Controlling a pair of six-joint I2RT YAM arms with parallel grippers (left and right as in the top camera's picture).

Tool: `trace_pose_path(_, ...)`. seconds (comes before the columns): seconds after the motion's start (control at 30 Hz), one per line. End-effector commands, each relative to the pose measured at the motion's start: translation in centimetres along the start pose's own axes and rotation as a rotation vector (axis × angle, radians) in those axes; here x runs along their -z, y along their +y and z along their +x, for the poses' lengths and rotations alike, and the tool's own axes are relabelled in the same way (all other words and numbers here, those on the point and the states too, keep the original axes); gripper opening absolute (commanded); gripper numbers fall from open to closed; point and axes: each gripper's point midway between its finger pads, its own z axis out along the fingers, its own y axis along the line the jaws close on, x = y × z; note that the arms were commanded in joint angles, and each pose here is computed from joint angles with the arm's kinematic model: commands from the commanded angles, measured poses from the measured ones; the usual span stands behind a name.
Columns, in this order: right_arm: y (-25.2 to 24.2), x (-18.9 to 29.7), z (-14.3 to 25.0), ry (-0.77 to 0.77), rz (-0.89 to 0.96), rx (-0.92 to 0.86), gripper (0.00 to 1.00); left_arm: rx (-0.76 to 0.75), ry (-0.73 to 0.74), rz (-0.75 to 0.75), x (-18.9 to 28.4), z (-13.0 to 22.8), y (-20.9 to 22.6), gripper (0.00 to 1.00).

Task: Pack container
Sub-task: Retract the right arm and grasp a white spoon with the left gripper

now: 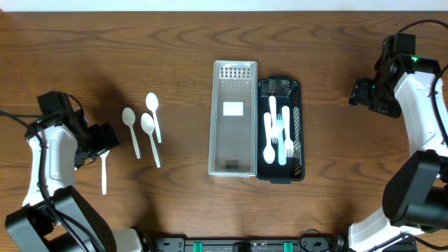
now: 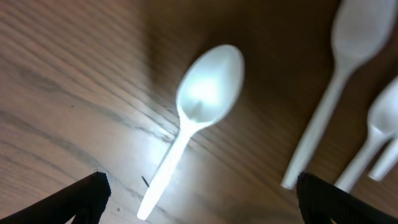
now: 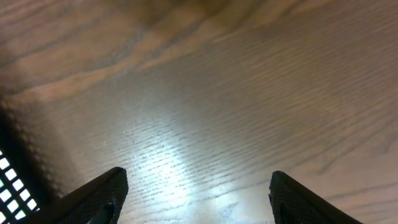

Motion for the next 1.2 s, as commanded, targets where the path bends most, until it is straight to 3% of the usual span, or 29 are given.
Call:
trace_pose_path(0.0, -0.2, -0.4, 0.3, 0.019, 0.004, 0.009, 0.76, 0.0, -0.011, -0.014, -0.9, 0.1, 0.8, 0.98)
trace_pose_path(0.4, -0.3, -0.4, 1.0, 0.048, 0.01, 0.011, 0.76, -0.034, -0.013, -0.014, -5.3, 0.2, 0.9, 0.98)
trace_pose_path(0.7, -0.4, -0.4, 1.1, 0.051, 0.011, 0.012, 0.76, -0.041, 0.102, -0.022, -8.1, 2.1, 1.1, 0.99)
trace_pose_path(0.93, -0.3, -0.4, 1.0, 0.048, 0.01, 0.011, 0.76, -0.041, 0.135, -0.024, -8.0, 2.9, 1.2, 0.59)
trace_pose_path(1.07, -0.3, -0.4, 1.1, 0.048, 0.01, 0.011, 0.76, -0.04, 0.149, -0.025, -8.0, 3.3, 1.2, 0.51)
trace_pose_path(1.17, -0.3, -0.4, 1.0, 0.048, 0.01, 0.011, 0.76, -0.041, 0.149, -0.025, -8.0, 3.3, 1.2, 0.39)
